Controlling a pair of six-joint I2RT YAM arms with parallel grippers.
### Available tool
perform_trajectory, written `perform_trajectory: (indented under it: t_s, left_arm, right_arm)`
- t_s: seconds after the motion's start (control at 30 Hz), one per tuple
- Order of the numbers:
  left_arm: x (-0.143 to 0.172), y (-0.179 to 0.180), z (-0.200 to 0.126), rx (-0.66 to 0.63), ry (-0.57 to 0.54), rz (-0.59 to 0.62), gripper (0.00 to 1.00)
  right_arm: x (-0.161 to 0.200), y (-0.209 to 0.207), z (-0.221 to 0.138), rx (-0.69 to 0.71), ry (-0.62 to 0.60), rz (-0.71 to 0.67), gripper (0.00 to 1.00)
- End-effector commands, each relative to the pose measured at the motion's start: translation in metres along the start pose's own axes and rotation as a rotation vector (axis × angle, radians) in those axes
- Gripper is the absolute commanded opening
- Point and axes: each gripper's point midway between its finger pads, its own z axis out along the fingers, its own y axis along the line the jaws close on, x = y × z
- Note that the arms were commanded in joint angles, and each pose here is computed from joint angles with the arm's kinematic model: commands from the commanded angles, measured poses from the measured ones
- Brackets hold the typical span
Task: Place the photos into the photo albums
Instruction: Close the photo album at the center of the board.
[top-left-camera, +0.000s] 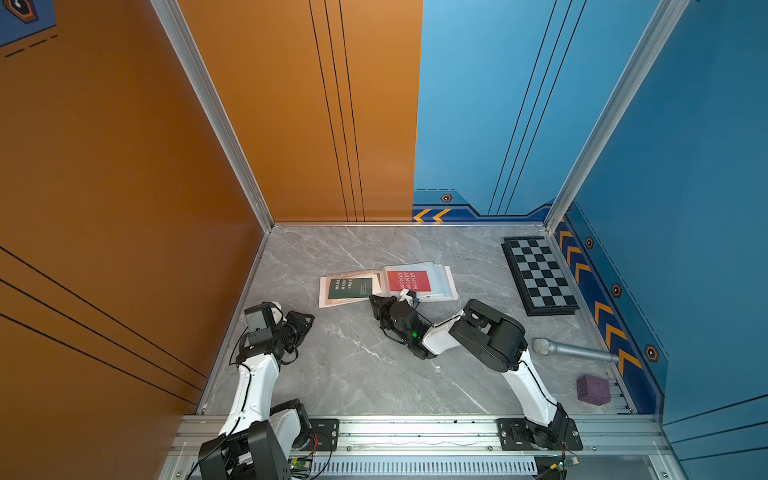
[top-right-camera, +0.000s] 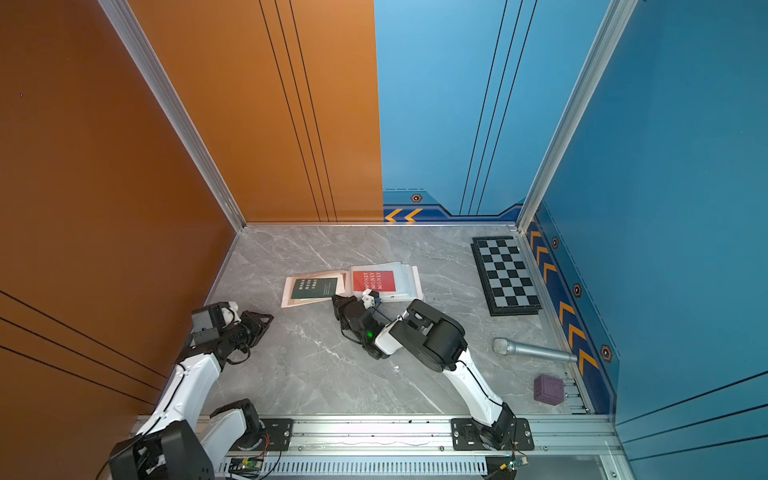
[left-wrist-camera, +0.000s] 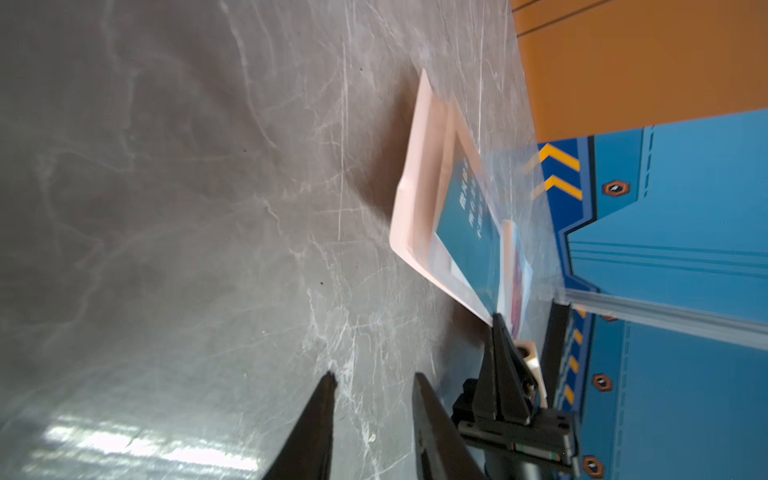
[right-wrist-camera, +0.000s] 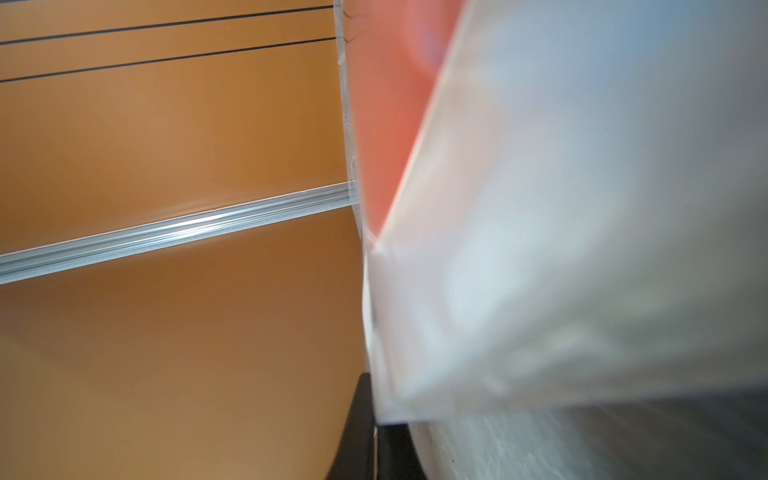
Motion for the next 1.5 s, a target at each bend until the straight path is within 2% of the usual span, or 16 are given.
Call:
perform_trajectory:
  t_s: [0.0, 0.13, 0.23, 0.3, 0.57, 0.83, 1.0, 1.13, 1.2, 1.33, 1.37, 1.43, 1.47]
  left_arm:
    - [-0.003, -0.008, 0.012, 0.121, 0.043, -0.076, 0.34]
    - [-0.015, -0.013, 0.032, 0.191, 0.073, -0.129, 0.39]
    - [-0.027, -0.020, 0.044, 0.222, 0.076, -0.127, 0.48]
    - [-0.035, -0.023, 0.052, 0.242, 0.074, -0.127, 0.50]
    - [-0.062, -0.041, 0.056, 0.356, 0.033, -0.168, 0.48]
    - [-0.043, -0.051, 0.085, 0.335, 0.114, -0.132, 0.43]
    - [-0.036, -0.056, 0.096, 0.330, 0.142, -0.117, 0.31]
    - [-0.037, -0.062, 0.093, 0.339, 0.131, -0.103, 0.02]
    - [-0.039, -0.065, 0.089, 0.348, 0.120, -0.095, 0.00]
    - [-0.042, -0.071, 0.080, 0.366, 0.097, -0.076, 0.00]
    - [-0.041, -0.071, 0.078, 0.368, 0.096, -0.073, 0.00]
    - [-0.039, -0.072, 0.076, 0.372, 0.098, -0.067, 0.00]
    - [-0.038, -0.072, 0.075, 0.374, 0.100, -0.063, 0.00]
  right_arm:
    - [0.002, 0.021, -0.005, -0.078, 0.028, 0.058, 0.00]
    - [0.001, 0.018, -0.007, -0.083, 0.036, 0.086, 0.00]
    - [-0.001, 0.017, -0.008, -0.082, 0.038, 0.091, 0.00]
    - [-0.002, 0.015, -0.008, -0.081, 0.040, 0.099, 0.00]
    - [-0.004, 0.011, -0.009, -0.077, 0.041, 0.112, 0.00]
    - [-0.003, 0.008, -0.011, -0.083, 0.044, 0.119, 0.00]
    - [-0.002, 0.007, -0.012, -0.083, 0.047, 0.121, 0.00]
    - [0.001, 0.005, -0.012, -0.079, 0.051, 0.121, 0.01]
    - [0.002, 0.004, -0.012, -0.076, 0.055, 0.119, 0.02]
    - [0.008, -0.002, -0.014, -0.031, 0.080, 0.097, 0.12]
    - [0.010, -0.003, -0.015, -0.010, 0.091, 0.090, 0.17]
    - [0.012, -0.010, -0.019, 0.058, 0.115, 0.084, 0.34]
    - [0.013, -0.009, -0.023, 0.071, 0.119, 0.077, 0.39]
